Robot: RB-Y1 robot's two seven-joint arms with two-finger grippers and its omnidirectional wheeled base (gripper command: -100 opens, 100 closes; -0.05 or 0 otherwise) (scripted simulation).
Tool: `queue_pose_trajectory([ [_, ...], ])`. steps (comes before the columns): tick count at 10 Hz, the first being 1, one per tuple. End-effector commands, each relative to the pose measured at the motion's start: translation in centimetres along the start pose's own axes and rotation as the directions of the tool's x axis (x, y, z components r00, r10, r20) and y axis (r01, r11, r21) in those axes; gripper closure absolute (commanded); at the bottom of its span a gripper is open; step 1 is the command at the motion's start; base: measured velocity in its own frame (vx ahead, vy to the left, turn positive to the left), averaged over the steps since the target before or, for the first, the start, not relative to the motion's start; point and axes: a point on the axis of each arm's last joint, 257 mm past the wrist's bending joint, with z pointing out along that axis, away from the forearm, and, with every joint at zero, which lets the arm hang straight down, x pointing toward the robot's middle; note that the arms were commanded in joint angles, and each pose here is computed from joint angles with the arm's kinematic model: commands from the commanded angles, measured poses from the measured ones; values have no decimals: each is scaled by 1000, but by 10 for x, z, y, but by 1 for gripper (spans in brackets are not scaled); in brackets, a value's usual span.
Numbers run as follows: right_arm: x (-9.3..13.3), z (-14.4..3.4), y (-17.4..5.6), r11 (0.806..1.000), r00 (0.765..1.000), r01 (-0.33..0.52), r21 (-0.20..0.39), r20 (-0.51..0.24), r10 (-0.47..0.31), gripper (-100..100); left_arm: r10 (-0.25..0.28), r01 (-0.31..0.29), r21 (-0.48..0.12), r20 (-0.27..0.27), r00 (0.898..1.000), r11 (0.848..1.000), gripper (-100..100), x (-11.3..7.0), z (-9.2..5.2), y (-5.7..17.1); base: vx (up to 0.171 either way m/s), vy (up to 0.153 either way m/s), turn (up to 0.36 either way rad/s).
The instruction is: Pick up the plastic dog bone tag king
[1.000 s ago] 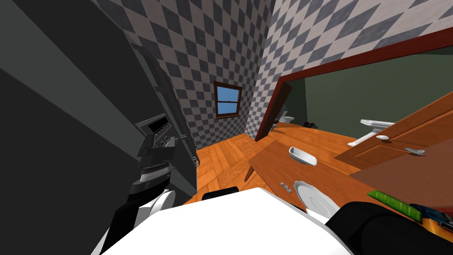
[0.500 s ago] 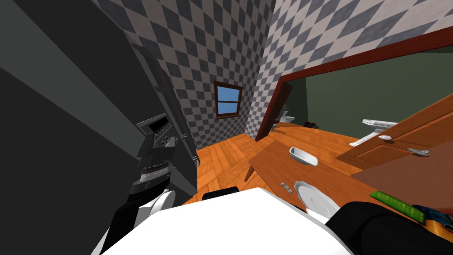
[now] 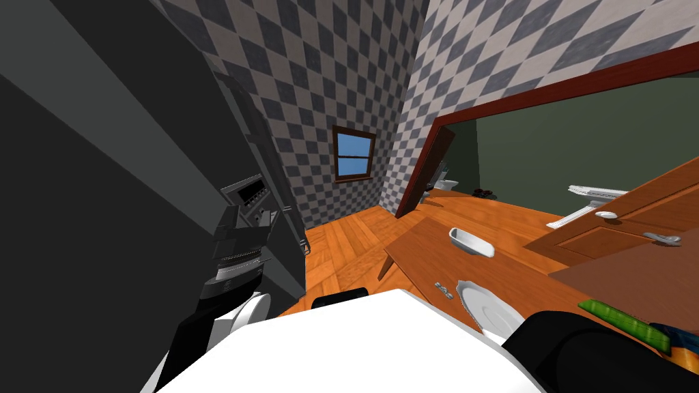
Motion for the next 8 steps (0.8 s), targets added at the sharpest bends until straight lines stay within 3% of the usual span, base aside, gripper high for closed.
queue_pose_trajectory([
  [1, 1, 0, 0, 1000, 1000, 1, 1, -1, -1, -100, 0, 0, 0, 0, 1000, 1000, 0, 0, 0, 0, 3, -3, -11],
  [7, 1, 0, 0, 1000, 1000, 1, 1, -1, -1, -100, 0, 0, 0, 0, 1000, 1000, 0, 0, 0, 0, -3, 2, 6],
  [8, 0, -1, -5, 997, 997, 72, 7, -13, -72, -100, 0, 0, 0, 0, 1000, 1000, 0, 0, 0, 0, 45, -18, -64],
])
